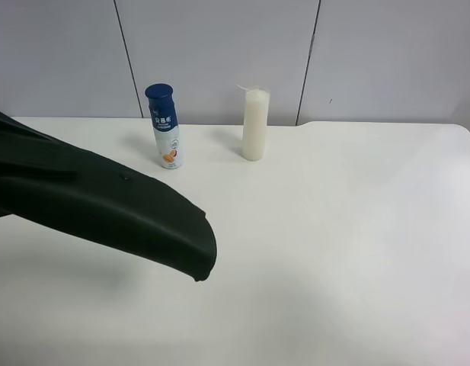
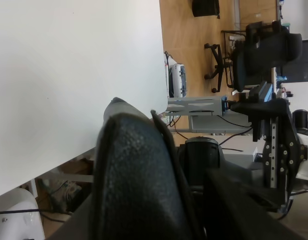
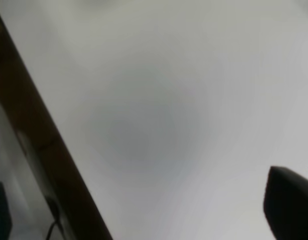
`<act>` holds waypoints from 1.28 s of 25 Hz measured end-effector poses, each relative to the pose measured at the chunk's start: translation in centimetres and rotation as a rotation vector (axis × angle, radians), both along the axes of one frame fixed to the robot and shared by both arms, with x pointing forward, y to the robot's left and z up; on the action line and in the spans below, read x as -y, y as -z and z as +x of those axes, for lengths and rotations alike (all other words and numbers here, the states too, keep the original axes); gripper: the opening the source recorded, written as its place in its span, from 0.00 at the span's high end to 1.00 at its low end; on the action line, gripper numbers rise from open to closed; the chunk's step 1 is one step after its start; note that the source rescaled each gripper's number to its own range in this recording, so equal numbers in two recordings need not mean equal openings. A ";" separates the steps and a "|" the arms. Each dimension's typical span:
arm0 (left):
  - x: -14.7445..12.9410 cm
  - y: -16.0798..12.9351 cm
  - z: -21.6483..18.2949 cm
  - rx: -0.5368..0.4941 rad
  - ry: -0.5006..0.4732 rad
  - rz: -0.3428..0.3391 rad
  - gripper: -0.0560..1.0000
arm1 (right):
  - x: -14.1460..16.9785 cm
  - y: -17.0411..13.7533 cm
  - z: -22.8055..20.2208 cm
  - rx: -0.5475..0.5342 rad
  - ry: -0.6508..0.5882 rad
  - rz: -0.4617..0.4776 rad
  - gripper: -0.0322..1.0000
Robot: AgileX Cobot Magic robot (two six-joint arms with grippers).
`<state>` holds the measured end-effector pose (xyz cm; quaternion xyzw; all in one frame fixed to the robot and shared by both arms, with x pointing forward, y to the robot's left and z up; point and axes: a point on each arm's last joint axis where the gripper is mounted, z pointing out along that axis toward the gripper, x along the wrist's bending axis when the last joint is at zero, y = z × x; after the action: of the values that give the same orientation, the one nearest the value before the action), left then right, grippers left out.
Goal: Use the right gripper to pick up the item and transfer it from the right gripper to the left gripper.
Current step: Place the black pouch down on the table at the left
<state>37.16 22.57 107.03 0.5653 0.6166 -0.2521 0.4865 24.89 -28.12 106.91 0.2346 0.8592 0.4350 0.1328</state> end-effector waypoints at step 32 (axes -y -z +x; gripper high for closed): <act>-0.2 0.4 -0.1 -0.002 0.012 0.050 0.94 | 2.2 1.2 -1.6 0.093 0.369 0.112 0.00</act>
<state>37.07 22.73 106.64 0.5806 0.6198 -0.2400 0.4702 23.28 -30.34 105.71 0.3749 0.7688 0.4609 0.2367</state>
